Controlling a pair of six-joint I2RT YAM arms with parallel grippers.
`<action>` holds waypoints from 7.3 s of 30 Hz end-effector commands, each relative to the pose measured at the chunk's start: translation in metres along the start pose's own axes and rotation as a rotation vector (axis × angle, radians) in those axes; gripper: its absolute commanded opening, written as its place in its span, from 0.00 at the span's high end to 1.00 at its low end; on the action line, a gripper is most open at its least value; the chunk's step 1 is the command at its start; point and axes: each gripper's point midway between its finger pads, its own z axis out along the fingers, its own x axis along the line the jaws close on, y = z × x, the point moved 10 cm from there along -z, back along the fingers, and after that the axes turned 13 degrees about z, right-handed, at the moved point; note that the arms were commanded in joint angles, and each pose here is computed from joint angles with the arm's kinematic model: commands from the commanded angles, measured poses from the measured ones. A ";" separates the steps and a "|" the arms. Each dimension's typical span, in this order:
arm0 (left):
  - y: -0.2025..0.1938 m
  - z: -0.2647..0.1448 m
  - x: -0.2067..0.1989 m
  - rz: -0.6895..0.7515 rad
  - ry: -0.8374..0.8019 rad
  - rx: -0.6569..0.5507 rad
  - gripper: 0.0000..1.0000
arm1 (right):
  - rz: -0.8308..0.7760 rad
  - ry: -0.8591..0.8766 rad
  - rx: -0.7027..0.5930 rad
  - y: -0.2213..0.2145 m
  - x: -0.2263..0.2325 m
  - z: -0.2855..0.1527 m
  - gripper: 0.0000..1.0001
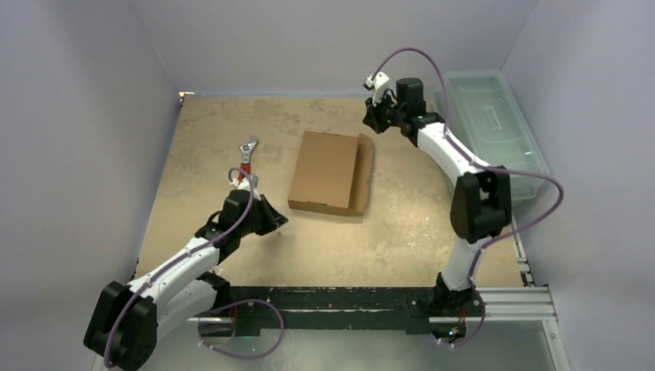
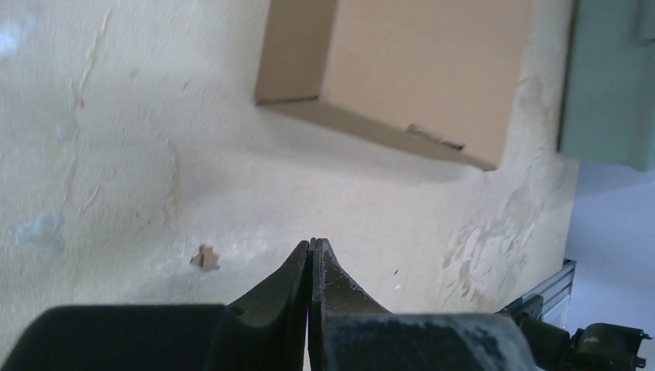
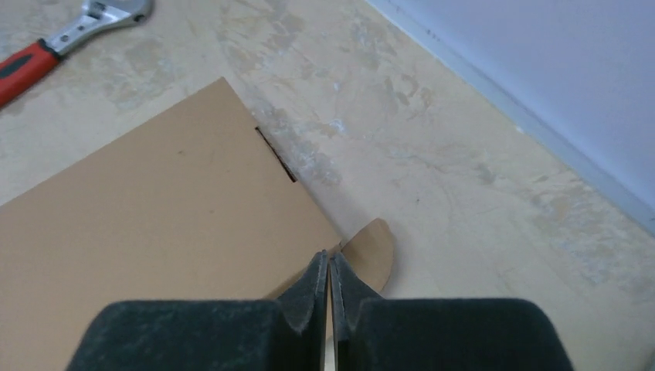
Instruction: Fold the paper box
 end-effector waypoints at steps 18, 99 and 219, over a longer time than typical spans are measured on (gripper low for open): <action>0.031 0.091 0.006 -0.039 0.164 0.020 1.00 | 0.049 0.021 0.252 -0.048 -0.048 0.109 0.99; 0.058 0.115 -0.041 0.033 0.079 0.050 0.75 | 0.533 0.331 0.328 -0.125 0.005 0.010 0.47; -0.075 0.091 -0.080 1.116 -0.302 -0.299 0.76 | -0.313 0.433 0.096 -0.130 0.054 -0.124 0.14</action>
